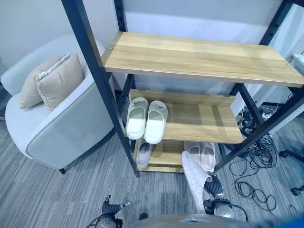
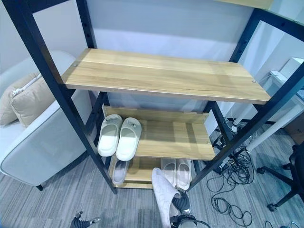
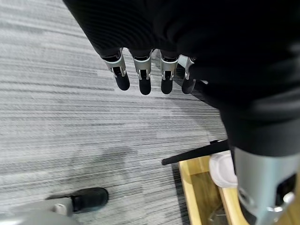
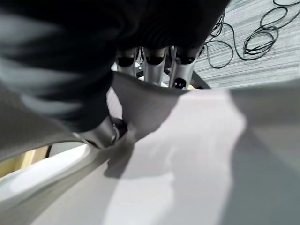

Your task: Arrange the slippers neatly on the shoe rack.

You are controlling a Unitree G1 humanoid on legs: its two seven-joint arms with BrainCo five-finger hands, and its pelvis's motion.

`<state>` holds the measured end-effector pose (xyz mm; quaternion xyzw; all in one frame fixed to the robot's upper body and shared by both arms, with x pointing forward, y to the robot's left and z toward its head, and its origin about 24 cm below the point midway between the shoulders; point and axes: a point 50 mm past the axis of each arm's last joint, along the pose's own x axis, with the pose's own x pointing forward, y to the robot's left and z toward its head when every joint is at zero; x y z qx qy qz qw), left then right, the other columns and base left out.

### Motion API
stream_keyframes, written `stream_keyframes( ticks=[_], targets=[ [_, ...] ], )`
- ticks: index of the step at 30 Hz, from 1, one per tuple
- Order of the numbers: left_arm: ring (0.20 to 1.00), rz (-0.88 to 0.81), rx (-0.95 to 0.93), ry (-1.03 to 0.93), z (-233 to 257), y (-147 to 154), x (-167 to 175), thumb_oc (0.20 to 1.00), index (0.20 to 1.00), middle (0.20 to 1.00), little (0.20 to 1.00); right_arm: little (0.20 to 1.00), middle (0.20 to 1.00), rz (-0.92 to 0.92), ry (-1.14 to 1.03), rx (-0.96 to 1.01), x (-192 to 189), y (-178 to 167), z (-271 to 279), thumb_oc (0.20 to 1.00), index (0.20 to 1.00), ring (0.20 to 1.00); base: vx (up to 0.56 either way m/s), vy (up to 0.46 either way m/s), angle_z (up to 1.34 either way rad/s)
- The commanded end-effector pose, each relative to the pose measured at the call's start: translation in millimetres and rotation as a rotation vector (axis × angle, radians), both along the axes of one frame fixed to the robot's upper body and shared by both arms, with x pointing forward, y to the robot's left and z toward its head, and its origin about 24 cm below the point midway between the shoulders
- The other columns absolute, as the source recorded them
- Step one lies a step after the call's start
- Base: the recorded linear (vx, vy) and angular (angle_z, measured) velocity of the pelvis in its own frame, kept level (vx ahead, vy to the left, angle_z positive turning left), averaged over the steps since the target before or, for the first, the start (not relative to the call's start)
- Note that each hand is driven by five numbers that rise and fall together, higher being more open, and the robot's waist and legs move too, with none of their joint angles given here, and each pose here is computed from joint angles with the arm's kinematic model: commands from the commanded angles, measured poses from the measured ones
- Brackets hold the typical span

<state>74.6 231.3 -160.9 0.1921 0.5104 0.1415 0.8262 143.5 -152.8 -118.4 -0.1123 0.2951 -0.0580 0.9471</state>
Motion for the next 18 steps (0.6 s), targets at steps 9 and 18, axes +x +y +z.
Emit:
stream_keyframes(
  ticks=[9,18],
  targets=[
    [1.000,0.092,0.030,0.071,-1.4,9.9,-18.8,1.000,1.000,1.000,1.000,0.200,0.200,0.024,-0.054,0.013,4.3,15.2,3.9,0.200,0.200,0.200,0.04,-0.002,-0.02],
    [1.000,0.146,-0.027,-0.095,5.9,6.6,21.1,1.000,1.000,1.000,1.000,0.200,0.200,0.022,-0.090,-0.036,17.8,6.2,7.5,0.200,0.200,0.200,-0.05,-0.021,0.16]
  ],
)
